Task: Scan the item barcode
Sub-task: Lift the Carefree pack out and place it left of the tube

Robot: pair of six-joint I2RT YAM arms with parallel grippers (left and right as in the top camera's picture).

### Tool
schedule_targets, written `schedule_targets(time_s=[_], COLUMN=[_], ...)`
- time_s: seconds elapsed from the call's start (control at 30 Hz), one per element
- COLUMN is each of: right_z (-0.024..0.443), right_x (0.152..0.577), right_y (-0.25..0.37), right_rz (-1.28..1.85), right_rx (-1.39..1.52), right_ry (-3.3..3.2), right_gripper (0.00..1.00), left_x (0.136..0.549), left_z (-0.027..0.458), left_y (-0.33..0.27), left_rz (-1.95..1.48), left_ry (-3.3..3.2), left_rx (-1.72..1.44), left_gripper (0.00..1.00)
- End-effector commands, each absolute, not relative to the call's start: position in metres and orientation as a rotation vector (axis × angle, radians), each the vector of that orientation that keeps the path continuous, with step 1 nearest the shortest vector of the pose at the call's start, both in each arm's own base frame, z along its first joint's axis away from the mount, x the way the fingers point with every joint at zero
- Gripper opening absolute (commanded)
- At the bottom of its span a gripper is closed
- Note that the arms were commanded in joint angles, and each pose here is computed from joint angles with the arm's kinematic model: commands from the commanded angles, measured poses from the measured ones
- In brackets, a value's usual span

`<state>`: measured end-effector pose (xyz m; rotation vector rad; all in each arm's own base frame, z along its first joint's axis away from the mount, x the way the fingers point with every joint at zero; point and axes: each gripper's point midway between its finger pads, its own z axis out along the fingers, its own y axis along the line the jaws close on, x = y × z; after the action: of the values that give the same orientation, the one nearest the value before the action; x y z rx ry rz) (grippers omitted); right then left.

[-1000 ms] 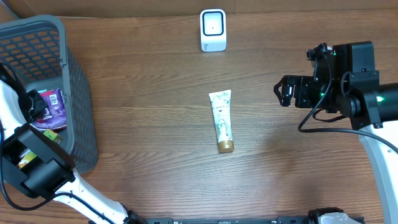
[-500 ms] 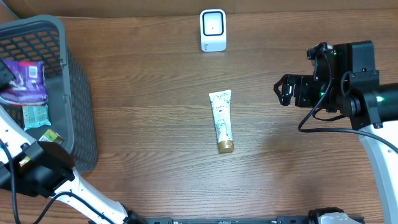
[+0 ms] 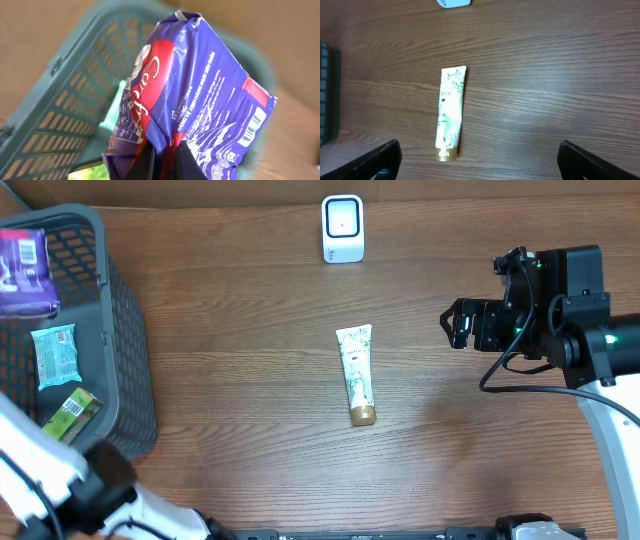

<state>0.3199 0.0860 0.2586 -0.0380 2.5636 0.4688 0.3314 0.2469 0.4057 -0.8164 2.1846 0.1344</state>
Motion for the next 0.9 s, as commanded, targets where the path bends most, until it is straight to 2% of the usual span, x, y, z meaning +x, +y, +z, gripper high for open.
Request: schedule_targets(time_s=[0.0,0.13,0.27,0.57,0.87], right_z=[0.270,0.270,0.270,0.270,0.270], right_x=[0.323,0.323,0.323,0.323,0.323], right_y=[0.089,0.089,0.089,0.089,0.089], right_rz=[0.478,0.478,0.478,0.478,0.478], right_rx=[-0.052,-0.052,-0.052,-0.052,-0.052], right_ry=[2.531,2.531,2.531,2.531,2.531], right_gripper=[1.00,1.00,1.00,1.00,1.00], left_x=[0.315,0.307,0.307,0.332,0.359], left_z=[0.468,0.493,0.486,0.424,0.316], left_y=[0.189,0.135,0.087,0.007,-0.058], left_rz=[0.011,-0.112,-0.280,-0.532,-0.503], left_ry=[2.042,2.007,2.071,2.356,2.671], left_rx=[-0.652,-0.512,-0.430,-0.315,-0.253], left_gripper=[0.04,0.04,0.04,0.04,0.04])
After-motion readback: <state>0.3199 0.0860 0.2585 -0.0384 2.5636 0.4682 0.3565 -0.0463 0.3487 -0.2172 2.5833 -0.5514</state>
